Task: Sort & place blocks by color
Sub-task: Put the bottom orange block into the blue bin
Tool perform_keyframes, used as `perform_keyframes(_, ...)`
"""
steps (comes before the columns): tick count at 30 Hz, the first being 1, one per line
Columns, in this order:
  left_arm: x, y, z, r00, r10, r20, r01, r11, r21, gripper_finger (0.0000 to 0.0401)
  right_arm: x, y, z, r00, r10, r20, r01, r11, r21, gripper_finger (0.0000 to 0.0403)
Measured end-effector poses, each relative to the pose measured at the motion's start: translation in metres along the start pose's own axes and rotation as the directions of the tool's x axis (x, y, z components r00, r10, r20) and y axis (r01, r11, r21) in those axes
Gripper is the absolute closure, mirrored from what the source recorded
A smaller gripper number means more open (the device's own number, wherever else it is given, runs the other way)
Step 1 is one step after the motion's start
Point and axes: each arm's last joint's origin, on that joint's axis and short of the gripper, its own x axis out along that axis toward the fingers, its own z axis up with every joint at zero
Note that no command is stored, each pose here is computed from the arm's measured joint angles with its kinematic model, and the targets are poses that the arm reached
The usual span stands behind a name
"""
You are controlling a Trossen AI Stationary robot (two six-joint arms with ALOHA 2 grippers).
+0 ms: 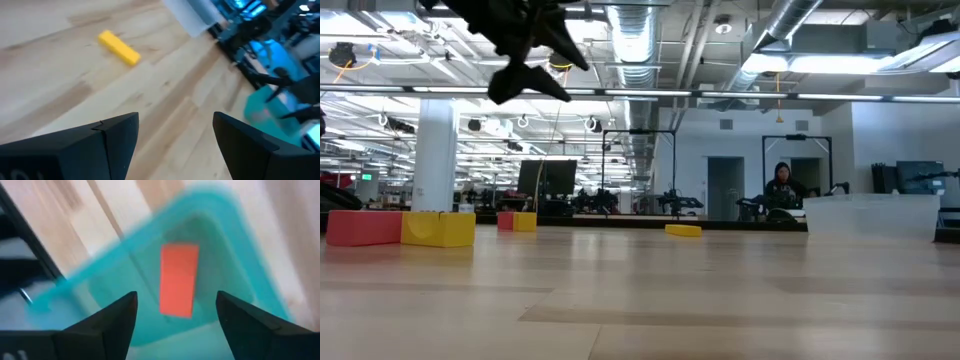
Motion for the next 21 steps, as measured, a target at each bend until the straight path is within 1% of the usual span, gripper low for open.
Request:
perform_keyframes(3, -0.013, 0.005, -0.001, 0.998, 0.057, 0.015, -0.057, 0.998, 0.000, 0.0162, -0.021, -0.002, 0.014, 0.992, 0.024, 0.128, -0.027, 0.999, 0.027, 0.0115)
perform_keyframes(5, -0.019, 0.009, -0.002, 0.995, 0.103, 0.019, -0.103, 0.995, -0.006, 0.0162, -0.038, -0.003, 0.025, 0.971, 0.046, 0.235, -0.055, 0.998, 0.032, 0.0119)
perform_keyframes(8, -0.022, 0.012, -0.004, 0.991, 0.134, 0.007, -0.134, 0.991, -0.018, 0.0162, -0.060, -0.008, 0.043, 0.918, 0.066, 0.391, -0.084, 0.996, 0.029, 0.0122)
perform_keyframes(11, -0.019, 0.011, -0.008, 0.989, 0.145, -0.027, -0.145, 0.989, -0.006, 0.0162, -0.076, -0.018, 0.058, 0.864, 0.063, 0.499, -0.096, 0.995, 0.040, 0.0122)
perform_keyframes(14, -0.015, 0.010, -0.016, 0.985, 0.145, -0.096, -0.145, 0.989, 0.014, 0.0162, -0.086, -0.025, 0.073, 0.834, 0.070, 0.548, -0.105, 0.994, 0.032, 0.0122)
perform_keyframes(16, -0.012, 0.008, -0.022, 0.977, 0.119, -0.177, -0.120, 0.993, 0.000, 0.0162, -0.092, -0.029, 0.082, 0.822, 0.093, 0.562, -0.121, 0.993, 0.013, 0.0122)
perform_keyframes(19, -0.011, 0.007, -0.033, 0.943, 0.083, -0.321, -0.089, 0.996, -0.001, 0.0162, -0.097, -0.030, 0.097, 0.806, 0.161, 0.569, -0.169, 0.985, -0.039, 0.0122)
perform_keyframes(21, -0.011, 0.007, -0.042, 0.914, 0.105, -0.392, -0.113, 0.994, 0.003, 0.0162, -0.100, -0.029, 0.108, 0.790, 0.216, 0.574, -0.211, 0.974, -0.077, 0.0122)
